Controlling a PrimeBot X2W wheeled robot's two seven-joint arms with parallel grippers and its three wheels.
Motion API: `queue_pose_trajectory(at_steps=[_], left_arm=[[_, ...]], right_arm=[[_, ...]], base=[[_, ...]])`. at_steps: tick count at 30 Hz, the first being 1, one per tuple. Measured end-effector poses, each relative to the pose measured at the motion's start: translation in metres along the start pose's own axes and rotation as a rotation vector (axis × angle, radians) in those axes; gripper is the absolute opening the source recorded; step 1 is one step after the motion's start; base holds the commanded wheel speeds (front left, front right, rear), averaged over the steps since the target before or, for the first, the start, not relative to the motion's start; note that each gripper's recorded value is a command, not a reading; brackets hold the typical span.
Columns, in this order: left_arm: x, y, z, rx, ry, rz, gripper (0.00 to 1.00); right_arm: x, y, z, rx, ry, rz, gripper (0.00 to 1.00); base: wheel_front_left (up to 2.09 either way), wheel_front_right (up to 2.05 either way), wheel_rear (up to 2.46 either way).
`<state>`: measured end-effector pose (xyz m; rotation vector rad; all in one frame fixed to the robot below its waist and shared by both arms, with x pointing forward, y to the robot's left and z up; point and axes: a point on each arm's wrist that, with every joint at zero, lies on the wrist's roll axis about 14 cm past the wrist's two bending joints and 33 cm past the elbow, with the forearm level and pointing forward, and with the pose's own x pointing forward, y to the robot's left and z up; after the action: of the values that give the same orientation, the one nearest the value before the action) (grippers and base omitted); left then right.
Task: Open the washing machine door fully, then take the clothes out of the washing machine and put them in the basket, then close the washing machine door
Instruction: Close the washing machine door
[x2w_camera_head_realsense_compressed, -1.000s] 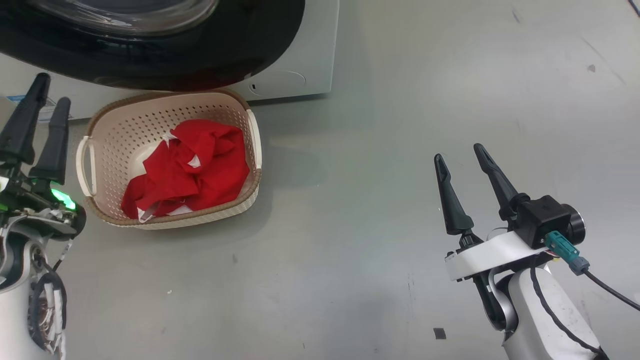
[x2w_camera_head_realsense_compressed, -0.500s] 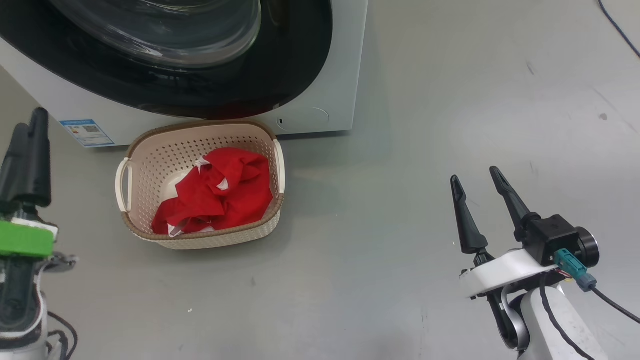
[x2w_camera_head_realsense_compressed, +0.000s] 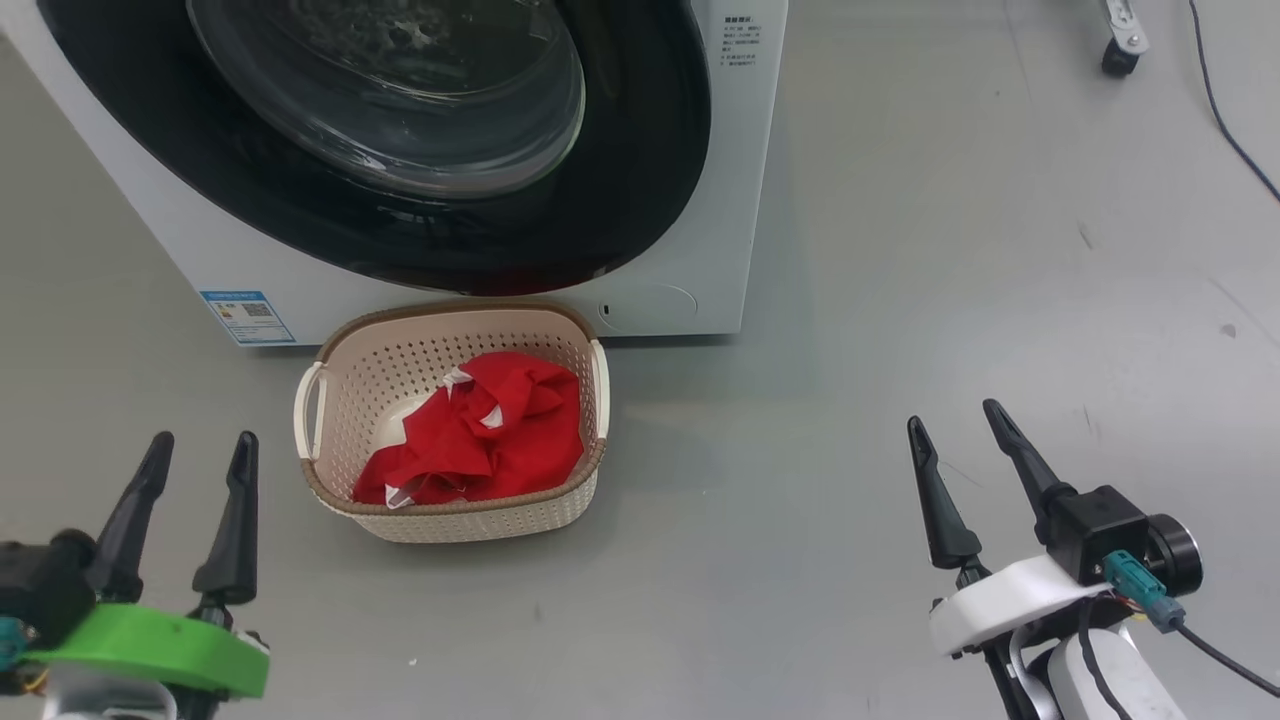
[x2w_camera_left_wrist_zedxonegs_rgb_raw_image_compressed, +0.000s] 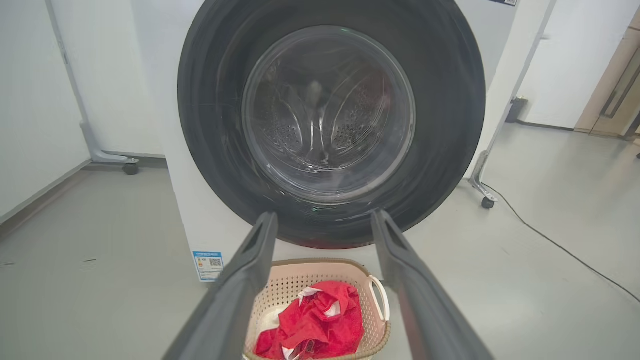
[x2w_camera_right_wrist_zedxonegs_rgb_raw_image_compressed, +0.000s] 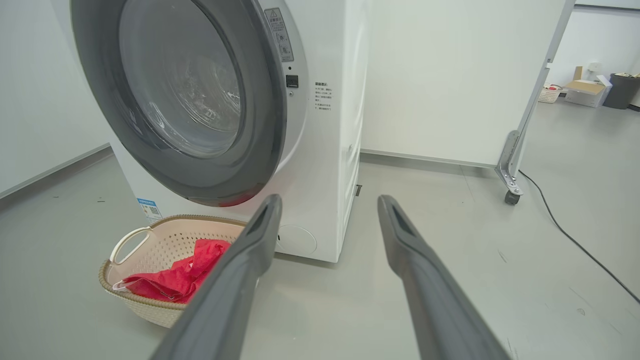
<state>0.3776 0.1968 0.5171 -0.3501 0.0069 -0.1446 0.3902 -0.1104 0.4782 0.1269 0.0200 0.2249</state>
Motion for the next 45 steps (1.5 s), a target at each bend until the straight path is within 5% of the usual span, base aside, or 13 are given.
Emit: queue_pose_trajectory(at_steps=[15,45], left_arm=[[-0.051,0.001,-0.027,0.095,0.018,0.126,1.00],[-0.055,-0.009,-0.034,0.094,0.013,0.137,1.00]], right_arm=[[-0.033,0.016,-0.009,0.006,0.031,0.013,1.00],[-0.042,0.015,-0.010,0.016,0.032,-0.009,1.00]], base=[[0.00,0.00,0.00],[0.00,0.00,0.00]])
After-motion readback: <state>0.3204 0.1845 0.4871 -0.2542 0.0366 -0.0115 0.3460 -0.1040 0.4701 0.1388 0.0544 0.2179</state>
